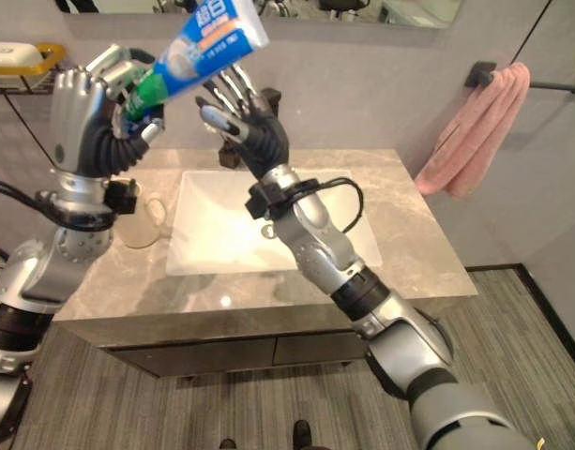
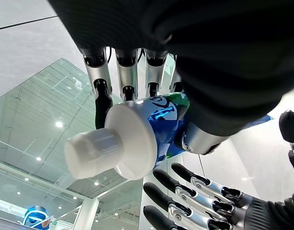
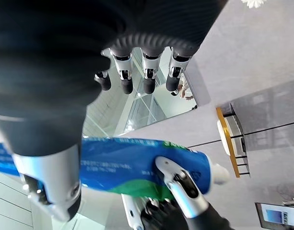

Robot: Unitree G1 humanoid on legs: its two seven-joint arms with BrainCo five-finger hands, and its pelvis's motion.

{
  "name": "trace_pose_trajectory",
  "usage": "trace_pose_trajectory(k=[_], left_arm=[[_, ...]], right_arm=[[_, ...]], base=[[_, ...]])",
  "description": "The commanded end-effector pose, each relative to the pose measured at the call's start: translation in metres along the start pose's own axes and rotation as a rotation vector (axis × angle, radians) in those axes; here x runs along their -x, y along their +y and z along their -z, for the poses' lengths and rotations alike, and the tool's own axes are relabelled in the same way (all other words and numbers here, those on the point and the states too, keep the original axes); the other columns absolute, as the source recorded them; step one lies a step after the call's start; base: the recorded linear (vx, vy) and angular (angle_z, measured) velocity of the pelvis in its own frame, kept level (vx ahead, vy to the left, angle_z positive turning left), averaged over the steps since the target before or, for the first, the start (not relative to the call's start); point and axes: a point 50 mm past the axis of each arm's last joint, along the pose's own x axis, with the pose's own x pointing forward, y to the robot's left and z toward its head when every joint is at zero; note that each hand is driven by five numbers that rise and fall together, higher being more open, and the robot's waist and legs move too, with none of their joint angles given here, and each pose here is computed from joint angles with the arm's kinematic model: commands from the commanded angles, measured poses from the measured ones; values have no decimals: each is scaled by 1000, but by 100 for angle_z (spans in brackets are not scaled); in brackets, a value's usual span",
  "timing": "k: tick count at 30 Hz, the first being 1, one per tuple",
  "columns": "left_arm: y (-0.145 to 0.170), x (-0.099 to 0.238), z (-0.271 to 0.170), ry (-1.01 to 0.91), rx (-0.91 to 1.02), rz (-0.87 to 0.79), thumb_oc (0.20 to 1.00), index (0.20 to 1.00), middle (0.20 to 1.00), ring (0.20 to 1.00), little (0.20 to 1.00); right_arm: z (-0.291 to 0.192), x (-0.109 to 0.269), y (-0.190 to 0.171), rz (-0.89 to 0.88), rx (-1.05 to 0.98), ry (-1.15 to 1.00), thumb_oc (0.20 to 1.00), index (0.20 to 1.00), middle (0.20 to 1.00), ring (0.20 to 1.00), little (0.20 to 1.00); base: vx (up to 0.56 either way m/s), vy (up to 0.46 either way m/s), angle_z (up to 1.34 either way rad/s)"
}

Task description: Put brush and paste in cup on sink, flatten towel.

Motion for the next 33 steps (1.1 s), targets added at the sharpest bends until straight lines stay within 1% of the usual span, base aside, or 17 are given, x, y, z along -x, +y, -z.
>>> trace_pose_trajectory(k=[1,23,33], left_arm=[[19,-15,-2,-65,-4,-85,200,200,200,200,200],[3,6,-4,-25,50,4,200,200,200,200,200],[-1,12,-3,-10,65,35,200,200,200,200,200]], right_arm=[[-39,-20,26,-125,32,-171,1000,1000,1000,1000,1000],[-41,-24,38,-166,17,-186,1000,1000,1000,1000,1000],[-41,-26,38,-155,15,-181,1000,1000,1000,1000,1000]], base=[[0,0,0],[0,0,0],[0,0,0]])
